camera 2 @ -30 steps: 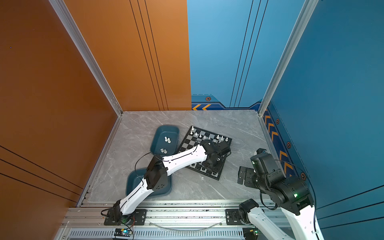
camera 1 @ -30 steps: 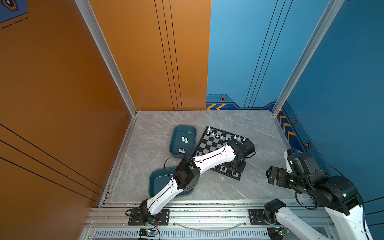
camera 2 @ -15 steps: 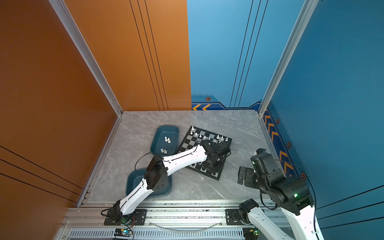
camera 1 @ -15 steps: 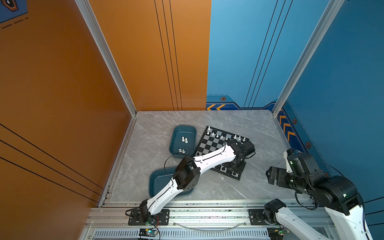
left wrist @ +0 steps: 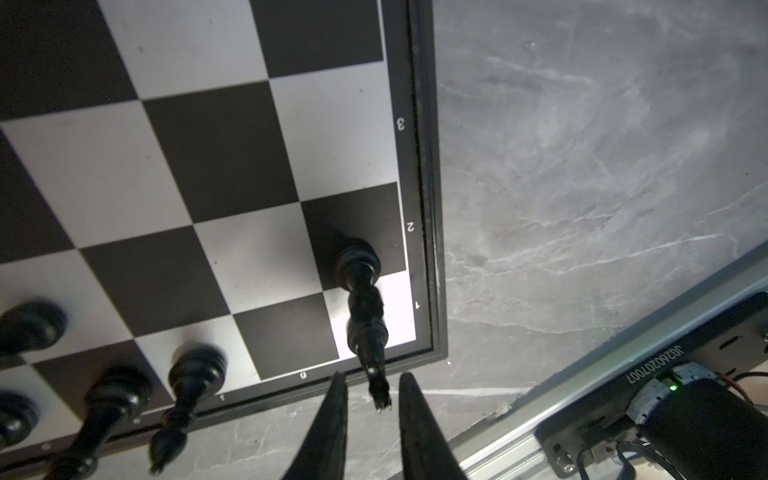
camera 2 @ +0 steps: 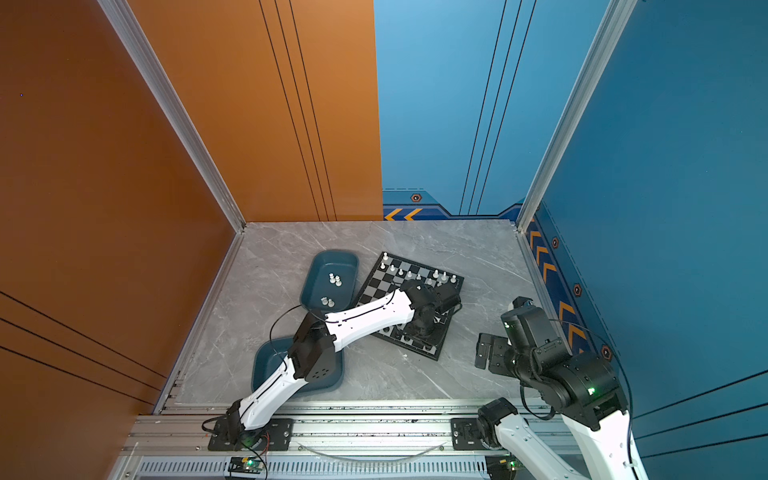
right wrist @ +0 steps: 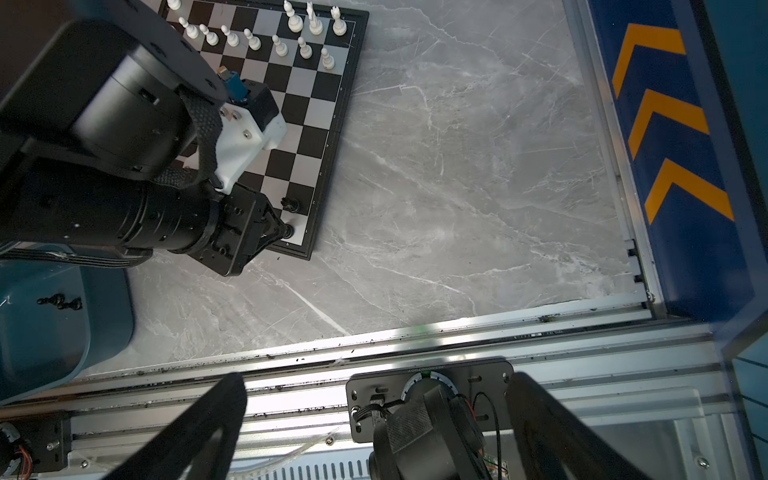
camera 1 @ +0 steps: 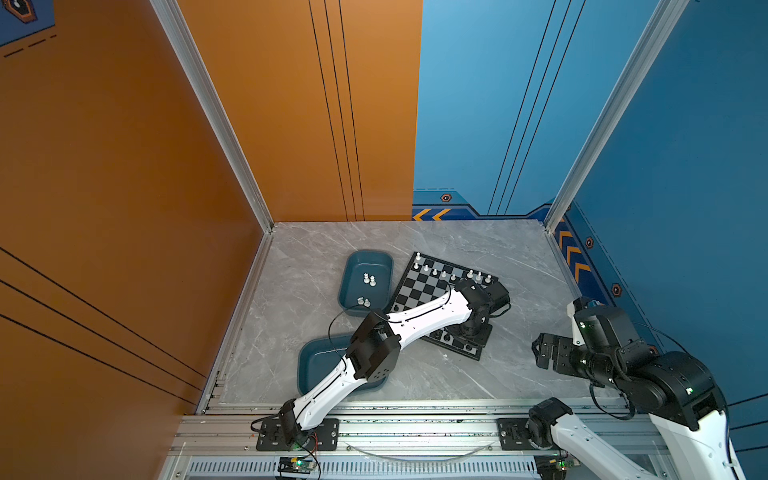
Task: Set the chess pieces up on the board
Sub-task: 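Lower the black pawn onto the near-row square beside the corner piece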
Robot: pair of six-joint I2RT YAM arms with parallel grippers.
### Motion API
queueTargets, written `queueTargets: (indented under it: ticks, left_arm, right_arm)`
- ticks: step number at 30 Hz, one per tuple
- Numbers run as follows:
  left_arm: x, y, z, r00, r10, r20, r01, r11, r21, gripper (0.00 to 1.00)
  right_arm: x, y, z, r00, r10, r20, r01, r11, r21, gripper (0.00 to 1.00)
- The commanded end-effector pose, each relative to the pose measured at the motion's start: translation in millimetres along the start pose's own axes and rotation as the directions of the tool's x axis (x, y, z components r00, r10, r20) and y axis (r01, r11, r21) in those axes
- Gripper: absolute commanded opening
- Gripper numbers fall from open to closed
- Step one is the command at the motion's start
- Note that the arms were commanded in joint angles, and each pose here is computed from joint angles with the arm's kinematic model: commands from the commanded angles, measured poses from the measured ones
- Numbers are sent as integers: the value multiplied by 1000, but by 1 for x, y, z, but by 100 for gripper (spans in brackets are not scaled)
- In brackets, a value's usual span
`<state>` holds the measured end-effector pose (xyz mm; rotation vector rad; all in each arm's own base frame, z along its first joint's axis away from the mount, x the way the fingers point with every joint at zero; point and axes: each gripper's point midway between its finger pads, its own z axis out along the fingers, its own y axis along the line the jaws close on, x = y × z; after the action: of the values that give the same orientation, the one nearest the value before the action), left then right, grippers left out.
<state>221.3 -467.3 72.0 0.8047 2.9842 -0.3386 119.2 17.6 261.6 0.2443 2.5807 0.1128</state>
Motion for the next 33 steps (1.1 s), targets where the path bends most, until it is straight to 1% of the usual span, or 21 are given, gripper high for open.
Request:
queueTargets:
  ticks: [1, 7, 13, 17, 19, 22, 33]
  left_arm:
    - [10, 3, 10, 999, 1, -51, -1, 1000, -6, 24]
    - [12, 6, 13, 998, -6, -63, 5, 1000, -8, 20]
    - [13, 10, 14, 997, -14, -71, 13, 1000, -14, 19]
    - [11, 12, 10, 998, -12, -55, 11, 1000, -22, 16]
    - [9, 11, 8, 999, -6, -44, 5, 1000, -26, 12]
    - [7, 14, 4, 1000, -4, -30, 3, 999, -38, 10]
    - [4, 23, -5, 1000, -11, -5, 11, 998, -62, 8]
  right_arm:
    - [0, -5, -2, 1000, 2, 11, -2, 1000, 21, 100]
    - [-1, -6, -4, 1000, 11, 18, -11, 1000, 19, 100]
    - [1, -6, -4, 1000, 20, 19, -21, 1000, 18, 100]
    - [0, -6, -5, 1000, 22, 21, -22, 1000, 18, 100]
    - [0, -6, -4, 1000, 21, 21, -21, 1000, 18, 100]
    - [0, -6, -4, 1000, 17, 17, -17, 1000, 17, 100]
    - [-3, -3, -2, 1000, 3, 16, -3, 1000, 17, 100]
